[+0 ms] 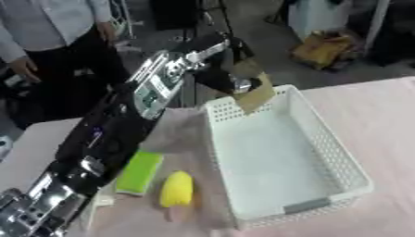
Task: Pick up objects on the table and place them in the box.
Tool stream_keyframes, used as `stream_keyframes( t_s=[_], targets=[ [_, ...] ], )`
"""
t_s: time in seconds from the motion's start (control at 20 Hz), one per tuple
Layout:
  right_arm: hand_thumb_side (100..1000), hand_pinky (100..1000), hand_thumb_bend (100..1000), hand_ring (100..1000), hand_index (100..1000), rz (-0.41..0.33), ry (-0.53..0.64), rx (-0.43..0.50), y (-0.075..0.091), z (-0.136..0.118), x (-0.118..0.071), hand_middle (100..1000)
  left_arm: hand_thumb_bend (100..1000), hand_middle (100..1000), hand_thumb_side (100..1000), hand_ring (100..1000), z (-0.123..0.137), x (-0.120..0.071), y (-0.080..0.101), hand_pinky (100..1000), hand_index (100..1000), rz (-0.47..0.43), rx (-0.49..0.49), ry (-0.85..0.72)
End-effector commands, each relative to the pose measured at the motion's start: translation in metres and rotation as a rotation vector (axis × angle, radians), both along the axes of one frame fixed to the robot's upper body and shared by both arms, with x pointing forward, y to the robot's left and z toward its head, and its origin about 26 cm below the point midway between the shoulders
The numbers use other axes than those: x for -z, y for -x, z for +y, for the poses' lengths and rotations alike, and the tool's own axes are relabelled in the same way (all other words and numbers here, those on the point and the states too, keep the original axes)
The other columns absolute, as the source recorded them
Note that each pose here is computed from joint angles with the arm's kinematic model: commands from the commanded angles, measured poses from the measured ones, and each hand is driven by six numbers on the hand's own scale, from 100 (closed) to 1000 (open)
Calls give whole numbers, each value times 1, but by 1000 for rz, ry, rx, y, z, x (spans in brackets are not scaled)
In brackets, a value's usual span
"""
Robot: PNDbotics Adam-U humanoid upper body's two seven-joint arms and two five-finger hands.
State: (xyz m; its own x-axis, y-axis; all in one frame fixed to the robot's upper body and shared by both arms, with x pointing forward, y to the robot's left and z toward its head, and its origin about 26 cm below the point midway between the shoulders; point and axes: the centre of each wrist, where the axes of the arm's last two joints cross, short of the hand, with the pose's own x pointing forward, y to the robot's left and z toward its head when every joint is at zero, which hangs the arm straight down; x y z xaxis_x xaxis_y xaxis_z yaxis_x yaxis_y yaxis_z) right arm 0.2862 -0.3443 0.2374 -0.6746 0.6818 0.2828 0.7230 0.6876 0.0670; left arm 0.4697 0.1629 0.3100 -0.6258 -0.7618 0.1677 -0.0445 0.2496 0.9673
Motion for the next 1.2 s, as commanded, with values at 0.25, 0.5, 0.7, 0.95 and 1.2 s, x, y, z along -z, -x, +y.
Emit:
stream_keyframes(
  t_s=[0.25, 0.5, 0.7, 0.95, 1.2],
  targets=[
    [1000, 822, 100, 825, 596, -26, 16, -19, 2, 3, -8, 673, 100, 273, 461, 266, -11, 7, -2, 400, 453, -109, -29, -23],
    [1000, 822, 100, 825, 596, -27, 16, -22, 2, 3, -8, 673, 125, 403, 476, 400, -18, 18, -3, 524, 557, -130, -26, -54],
    [1000, 822, 100, 825, 595, -29, 12, -27, 2, 3, -7, 674, 155, 536, 532, 549, -22, 28, -4, 620, 675, -128, -3, -88],
    [1000, 822, 100, 825, 595, -31, 8, -30, 2, 3, -7, 674, 158, 603, 566, 622, -24, 36, -5, 639, 737, -110, 21, -128],
    [1000, 822, 100, 825, 596, -34, 5, -30, 2, 3, -7, 674, 195, 737, 649, 760, -25, 44, -6, 687, 872, -78, 44, -176]
  ],
)
